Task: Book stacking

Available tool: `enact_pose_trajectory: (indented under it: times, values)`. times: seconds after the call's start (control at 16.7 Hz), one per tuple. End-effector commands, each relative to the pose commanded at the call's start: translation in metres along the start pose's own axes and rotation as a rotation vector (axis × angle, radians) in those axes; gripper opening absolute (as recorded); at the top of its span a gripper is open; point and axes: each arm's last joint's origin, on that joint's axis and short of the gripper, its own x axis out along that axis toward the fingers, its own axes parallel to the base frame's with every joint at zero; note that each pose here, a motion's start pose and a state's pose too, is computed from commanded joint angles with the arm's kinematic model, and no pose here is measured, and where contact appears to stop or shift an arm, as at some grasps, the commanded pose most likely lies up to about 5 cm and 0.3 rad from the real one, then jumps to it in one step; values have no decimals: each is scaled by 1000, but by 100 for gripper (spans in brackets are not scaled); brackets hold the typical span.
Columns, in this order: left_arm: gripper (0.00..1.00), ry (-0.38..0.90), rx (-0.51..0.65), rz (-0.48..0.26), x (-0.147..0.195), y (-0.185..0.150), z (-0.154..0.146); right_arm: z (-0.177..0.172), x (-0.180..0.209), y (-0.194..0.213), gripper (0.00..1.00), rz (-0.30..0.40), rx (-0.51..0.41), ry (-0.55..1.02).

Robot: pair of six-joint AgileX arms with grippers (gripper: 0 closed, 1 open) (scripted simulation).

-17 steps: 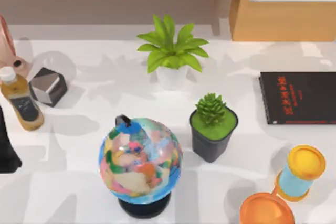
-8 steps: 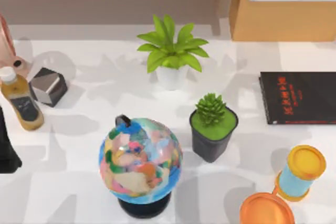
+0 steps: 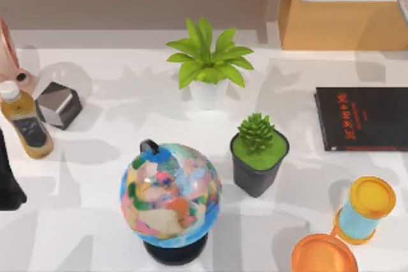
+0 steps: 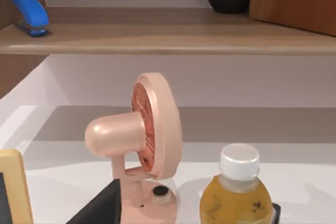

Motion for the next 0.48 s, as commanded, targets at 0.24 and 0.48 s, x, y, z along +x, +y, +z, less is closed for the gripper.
enact_pose_trajectory:
  times: [0.24,0.48]
  values:
    - [100,0,0,0,0,0,0,-60,-16,-51,0,-220,149,112]
    - [100,0,0,0,0,0,0,-78,-27,-71,0,-314,179,133]
